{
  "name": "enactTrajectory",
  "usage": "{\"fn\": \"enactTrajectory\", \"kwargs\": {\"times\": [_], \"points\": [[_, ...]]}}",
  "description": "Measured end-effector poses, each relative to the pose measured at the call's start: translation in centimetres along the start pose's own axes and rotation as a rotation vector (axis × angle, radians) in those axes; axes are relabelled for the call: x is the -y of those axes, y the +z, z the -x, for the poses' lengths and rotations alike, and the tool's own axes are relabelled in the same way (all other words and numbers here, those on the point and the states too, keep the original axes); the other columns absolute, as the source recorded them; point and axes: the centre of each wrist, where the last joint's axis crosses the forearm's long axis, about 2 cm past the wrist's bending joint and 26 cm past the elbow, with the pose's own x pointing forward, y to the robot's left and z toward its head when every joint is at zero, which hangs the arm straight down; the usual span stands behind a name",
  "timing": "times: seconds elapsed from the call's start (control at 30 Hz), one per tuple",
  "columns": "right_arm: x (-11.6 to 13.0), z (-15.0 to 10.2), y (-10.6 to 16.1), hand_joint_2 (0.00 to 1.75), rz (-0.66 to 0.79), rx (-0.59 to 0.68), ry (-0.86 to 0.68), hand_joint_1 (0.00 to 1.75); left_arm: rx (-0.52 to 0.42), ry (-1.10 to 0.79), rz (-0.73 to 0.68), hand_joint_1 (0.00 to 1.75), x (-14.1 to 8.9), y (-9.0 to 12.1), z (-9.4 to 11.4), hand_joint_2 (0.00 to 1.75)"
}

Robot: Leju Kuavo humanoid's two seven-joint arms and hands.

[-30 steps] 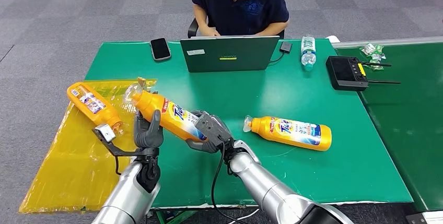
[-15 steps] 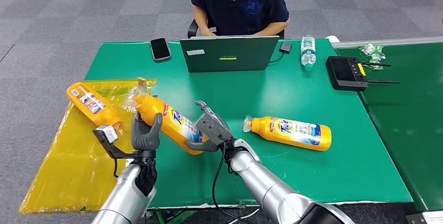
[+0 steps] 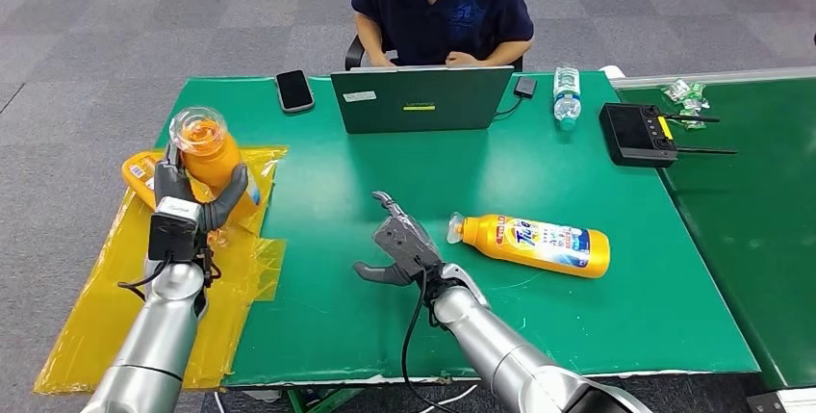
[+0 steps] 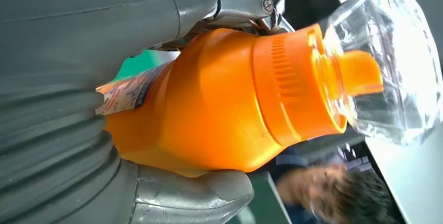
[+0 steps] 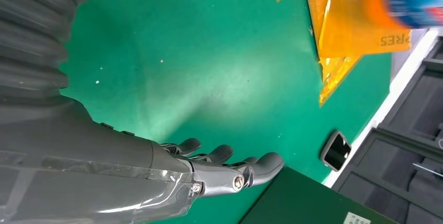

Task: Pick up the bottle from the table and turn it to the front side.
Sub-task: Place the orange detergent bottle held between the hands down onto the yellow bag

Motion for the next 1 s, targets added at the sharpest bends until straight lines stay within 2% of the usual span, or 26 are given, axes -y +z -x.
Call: {"fn": "enactTrajectory", "kwargs": {"times": [0.2,0.33,0.43,0.57,0.7,1.0], "points": [[0.0,0.4,0.4,1.75,0.0,-0.013,-0.009,0.0,0.174,-0.555,0.021,1.75,-3.7,-2.5,-1.3,1.75],[0.1,0.4,0.4,1.75,-0.006,-0.016,-0.014,0.0,0.215,-0.827,0.063,1.75,-5.3,-3.7,-1.8,1.75],[0.0,0.4,0.4,1.75,-0.013,-0.018,-0.017,0.0,0.223,-0.974,0.103,1.75,-6.0,-3.4,-1.1,1.75],[0.0,0.4,0.4,1.75,-0.014,-0.021,-0.018,0.0,0.196,-1.013,0.149,1.75,-6.4,-2.2,0.6,1.75],[0.0,0.4,0.4,1.75,-0.014,-0.027,-0.018,0.0,0.153,-0.996,0.229,1.75,-5.8,-0.2,2.3,1.75],[0.0,1.2,1.2,1.75,-0.003,-0.052,-0.022,0.0,-0.026,-0.976,0.477,1.75,-3.7,7.4,6.1,1.75]]}}
